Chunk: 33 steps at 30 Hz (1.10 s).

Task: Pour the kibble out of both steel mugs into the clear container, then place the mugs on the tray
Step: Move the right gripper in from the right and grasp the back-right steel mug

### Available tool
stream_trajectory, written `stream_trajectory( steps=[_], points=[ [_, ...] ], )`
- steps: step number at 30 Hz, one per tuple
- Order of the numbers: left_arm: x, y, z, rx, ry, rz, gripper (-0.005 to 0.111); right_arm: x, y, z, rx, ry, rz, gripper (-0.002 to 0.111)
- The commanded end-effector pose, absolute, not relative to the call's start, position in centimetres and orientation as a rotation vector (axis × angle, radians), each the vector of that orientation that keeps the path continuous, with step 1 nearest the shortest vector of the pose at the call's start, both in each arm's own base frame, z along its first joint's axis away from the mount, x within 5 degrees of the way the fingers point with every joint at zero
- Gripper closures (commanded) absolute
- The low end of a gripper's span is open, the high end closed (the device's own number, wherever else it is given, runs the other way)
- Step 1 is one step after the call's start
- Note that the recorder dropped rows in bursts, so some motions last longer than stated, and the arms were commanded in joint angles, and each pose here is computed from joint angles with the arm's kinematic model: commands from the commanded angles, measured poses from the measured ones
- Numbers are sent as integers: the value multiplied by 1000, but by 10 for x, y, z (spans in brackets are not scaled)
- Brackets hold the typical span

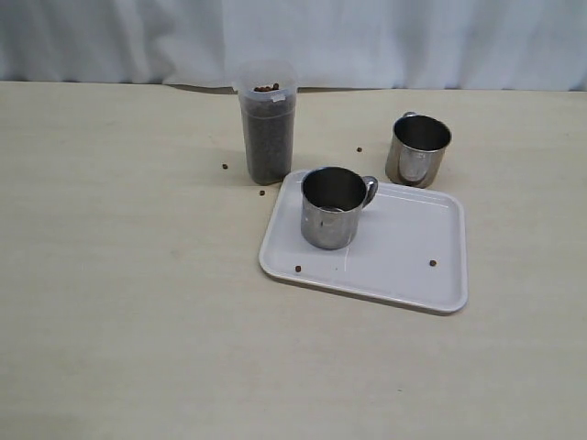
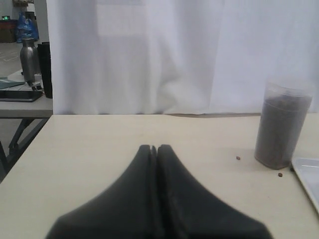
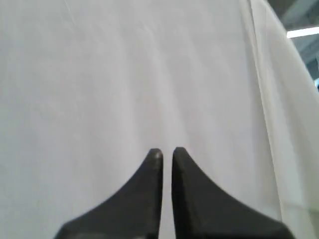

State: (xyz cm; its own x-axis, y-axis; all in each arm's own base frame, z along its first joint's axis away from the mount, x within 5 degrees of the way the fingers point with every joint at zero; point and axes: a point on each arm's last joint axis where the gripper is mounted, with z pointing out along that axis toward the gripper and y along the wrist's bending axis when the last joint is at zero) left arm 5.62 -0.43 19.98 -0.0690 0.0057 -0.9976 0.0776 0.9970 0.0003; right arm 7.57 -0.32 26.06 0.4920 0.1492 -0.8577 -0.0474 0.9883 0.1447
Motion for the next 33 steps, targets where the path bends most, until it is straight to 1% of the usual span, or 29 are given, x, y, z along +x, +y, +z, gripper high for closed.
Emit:
stream_trajectory(
  steps=[1,5,10,13,14,16,18,20,21,23,24,26,30,33],
  points=[
    [56,-4,200,59,1626,-68,107,134,8,252,27,1351,78,103],
    [56,-4,200,59,1626,-68,107,178,14,230,38,1553,77,103],
    [56,-4,200,59,1626,-68,107,205,17,206,57,1674,83,103],
    [56,-4,200,59,1626,-68,107,221,20,201,42,1685,77,103],
    [56,-4,200,59,1626,-68,107,233,27,198,-95,1703,58,103],
    [56,-4,200,59,1626,-68,107,247,38,193,-262,1728,65,101],
    [56,-4,200,59,1626,-68,107,260,48,186,-404,1751,79,94],
    [56,-4,200,59,1626,-68,107,276,52,176,-463,1801,78,80],
    [56,-4,200,59,1626,-68,107,283,52,171,-459,1825,76,69],
    [56,-4,200,59,1626,-68,107,294,53,163,-451,1847,78,42],
    [56,-4,200,59,1626,-68,107,300,54,158,-457,1856,81,26],
    [56,-4,200,59,1626,-68,107,314,60,146,-530,1865,91,-2],
    [56,-4,200,59,1626,-68,107,330,67,131,-593,1876,134,-2],
    [56,-4,200,59,1626,-68,107,345,70,122,-558,1897,183,-2]
  ],
)
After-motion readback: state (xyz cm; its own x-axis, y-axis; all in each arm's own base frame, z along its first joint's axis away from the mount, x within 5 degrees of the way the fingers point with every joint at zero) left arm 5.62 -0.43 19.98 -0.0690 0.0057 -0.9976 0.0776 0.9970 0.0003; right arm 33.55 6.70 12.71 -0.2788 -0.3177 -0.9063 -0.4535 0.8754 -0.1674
